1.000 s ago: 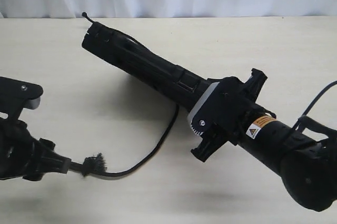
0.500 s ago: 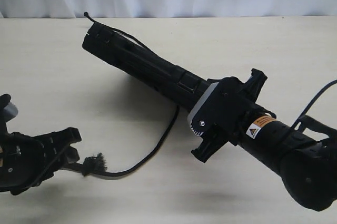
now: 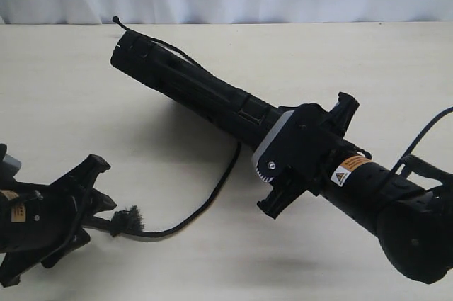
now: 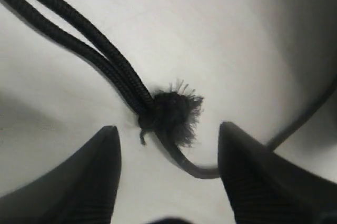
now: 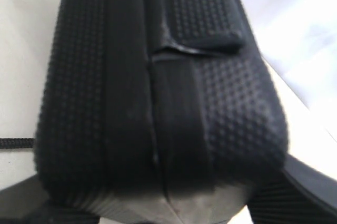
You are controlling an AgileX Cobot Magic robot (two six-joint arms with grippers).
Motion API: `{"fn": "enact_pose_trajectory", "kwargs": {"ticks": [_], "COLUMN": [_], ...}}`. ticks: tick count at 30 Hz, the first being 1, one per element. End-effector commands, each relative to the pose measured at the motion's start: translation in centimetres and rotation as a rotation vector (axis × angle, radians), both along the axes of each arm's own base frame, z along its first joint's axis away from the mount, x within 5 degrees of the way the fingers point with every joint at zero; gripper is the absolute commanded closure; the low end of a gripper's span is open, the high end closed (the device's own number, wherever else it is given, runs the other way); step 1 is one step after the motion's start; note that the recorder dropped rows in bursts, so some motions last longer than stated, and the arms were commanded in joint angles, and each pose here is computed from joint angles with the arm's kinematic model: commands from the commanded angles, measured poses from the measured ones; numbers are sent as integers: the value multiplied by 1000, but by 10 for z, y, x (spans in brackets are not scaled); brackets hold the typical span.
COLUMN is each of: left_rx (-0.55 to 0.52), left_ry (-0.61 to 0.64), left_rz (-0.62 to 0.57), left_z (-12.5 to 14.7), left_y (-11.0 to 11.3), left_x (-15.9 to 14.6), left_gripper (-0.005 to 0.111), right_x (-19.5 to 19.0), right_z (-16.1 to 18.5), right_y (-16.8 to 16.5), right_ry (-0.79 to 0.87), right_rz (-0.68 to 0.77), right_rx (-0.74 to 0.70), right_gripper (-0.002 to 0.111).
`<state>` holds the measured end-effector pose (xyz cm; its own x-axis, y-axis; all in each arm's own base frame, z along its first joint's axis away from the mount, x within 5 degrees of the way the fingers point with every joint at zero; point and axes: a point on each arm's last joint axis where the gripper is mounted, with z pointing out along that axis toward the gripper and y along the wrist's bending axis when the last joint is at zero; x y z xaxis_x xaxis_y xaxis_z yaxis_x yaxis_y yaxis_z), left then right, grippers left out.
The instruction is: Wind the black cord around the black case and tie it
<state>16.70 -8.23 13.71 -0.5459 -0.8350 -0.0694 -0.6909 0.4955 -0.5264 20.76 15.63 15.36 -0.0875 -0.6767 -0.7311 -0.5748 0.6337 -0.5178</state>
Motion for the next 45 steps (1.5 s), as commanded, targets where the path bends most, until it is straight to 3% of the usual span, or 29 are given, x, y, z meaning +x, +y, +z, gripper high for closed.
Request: {"fn": "enact_pose_trajectory", "kwargs": {"ticks": [1, 9, 12, 16, 21, 25, 33, 40, 45], "left_rx": [-2, 38, 56, 173, 360, 444, 387, 263, 225], "left_ry": [4, 55, 31, -85, -22, 47, 92, 191, 158], "left_rz": [31, 79, 35, -215, -526, -701, -617, -350, -251], "left_z": [-14, -39, -43, -38, -30, -18, -14, -18, -26], "left_y": [-2, 6, 3, -5, -5, 0, -2, -2, 1], "left_x": [7, 15, 22, 44, 68, 82, 86, 79, 73], "left_gripper": [54, 54, 54, 54, 54, 54, 54, 54, 54], "right_x": [-6, -6, -6, -7, -7, -7, -7, -7, -7], "right_z": [-15, -15, -15, -15, -16, -16, -15, -15, -15], "right_y": [-6, -6, -6, -6, -6, -6, -6, -6, -6], "right_ry": [172, 175, 175, 186, 188, 188, 182, 182, 200], "right_rz": [-81, -86, -86, -84, -84, -84, -85, -85, -111], "right_rx": [41, 48, 48, 45, 44, 44, 46, 46, 86], "right_gripper": [104, 104, 104, 104, 104, 104, 104, 104, 104]}}
